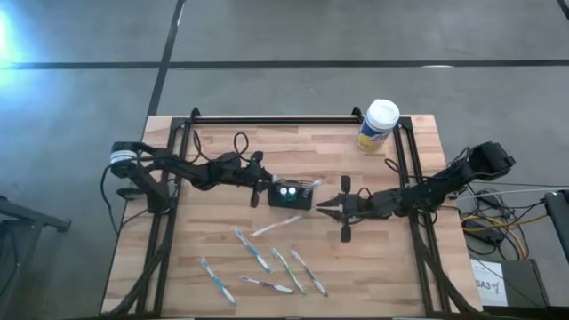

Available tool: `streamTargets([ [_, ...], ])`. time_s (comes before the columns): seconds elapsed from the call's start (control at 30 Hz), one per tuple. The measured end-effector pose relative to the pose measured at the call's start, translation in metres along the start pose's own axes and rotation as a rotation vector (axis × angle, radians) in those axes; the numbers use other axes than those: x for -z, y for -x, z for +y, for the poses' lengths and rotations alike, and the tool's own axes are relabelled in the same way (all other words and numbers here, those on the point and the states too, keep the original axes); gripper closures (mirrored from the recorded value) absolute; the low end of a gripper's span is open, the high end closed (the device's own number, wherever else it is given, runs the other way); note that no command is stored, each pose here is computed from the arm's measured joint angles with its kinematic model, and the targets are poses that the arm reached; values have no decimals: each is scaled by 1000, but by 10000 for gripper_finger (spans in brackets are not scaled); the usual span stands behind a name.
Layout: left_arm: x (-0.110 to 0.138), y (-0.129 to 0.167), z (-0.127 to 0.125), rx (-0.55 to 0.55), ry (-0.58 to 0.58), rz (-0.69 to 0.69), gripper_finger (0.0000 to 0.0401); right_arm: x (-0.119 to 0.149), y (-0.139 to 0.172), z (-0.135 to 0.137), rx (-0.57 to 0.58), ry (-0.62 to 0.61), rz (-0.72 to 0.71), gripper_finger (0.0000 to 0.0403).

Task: Pick & Place toothbrushing station
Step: Put the right green toothbrush into the black mesh organizer, then put the right violet toothbrush into the black mesh organizer

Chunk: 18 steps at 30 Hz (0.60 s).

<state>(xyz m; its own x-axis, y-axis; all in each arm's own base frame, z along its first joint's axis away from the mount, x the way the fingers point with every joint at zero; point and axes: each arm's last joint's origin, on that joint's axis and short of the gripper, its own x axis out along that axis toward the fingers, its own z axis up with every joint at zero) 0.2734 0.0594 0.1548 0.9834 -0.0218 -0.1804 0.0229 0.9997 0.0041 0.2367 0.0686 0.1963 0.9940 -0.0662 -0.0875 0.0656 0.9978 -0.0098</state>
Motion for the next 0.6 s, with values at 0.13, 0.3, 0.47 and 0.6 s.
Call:
streamTargets([
  [0.13,-1,0,-1,19,9,-7,325,0,0,0,0,1,2,353],
  [0.3,-2,1,-1,47,48,-13,251,0,0,0,0,1,3,353],
  [0.47,-10,4,-2,47,66,-41,154,1,0,0,0,1,3,353],
  [0.6,-23,14,-4,67,82,-48,92,1,0,0,0,-2,5,353],
])
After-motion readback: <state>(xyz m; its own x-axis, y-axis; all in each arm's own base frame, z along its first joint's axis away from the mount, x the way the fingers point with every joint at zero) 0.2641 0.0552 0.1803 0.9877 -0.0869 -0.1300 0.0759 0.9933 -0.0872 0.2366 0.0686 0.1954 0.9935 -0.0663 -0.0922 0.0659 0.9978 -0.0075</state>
